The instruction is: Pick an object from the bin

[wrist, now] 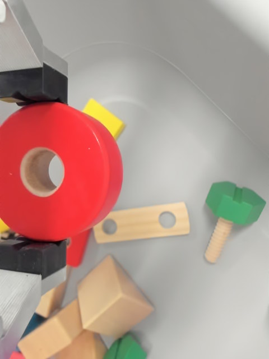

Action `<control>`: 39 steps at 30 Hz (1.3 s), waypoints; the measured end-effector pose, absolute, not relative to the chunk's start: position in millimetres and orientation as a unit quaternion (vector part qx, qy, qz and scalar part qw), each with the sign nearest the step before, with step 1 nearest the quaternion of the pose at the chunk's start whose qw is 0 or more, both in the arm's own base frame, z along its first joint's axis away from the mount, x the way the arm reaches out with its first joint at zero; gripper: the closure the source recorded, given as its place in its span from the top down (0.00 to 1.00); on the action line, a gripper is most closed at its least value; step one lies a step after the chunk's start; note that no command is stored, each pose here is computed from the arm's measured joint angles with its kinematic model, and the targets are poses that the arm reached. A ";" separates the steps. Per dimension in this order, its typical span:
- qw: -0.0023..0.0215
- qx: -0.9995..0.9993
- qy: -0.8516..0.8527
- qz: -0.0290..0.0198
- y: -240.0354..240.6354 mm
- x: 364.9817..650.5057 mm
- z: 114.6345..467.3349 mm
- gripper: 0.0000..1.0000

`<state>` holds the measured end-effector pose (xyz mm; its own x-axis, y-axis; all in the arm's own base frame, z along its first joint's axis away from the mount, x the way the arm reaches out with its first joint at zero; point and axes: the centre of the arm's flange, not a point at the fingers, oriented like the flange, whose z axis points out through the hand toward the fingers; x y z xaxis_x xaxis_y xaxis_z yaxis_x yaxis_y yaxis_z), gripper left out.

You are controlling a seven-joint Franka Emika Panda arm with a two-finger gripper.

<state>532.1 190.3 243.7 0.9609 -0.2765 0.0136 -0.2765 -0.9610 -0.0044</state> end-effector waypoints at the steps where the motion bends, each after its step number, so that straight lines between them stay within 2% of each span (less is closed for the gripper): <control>1: 0.001 -0.990 0.140 -0.007 190.3 532.1 246.2 0.00; 26: 0.000 -0.990 0.140 -0.003 190.2 529.4 346.0 0.00; 39: 0.000 -0.990 0.139 -0.001 190.8 528.5 378.3 0.00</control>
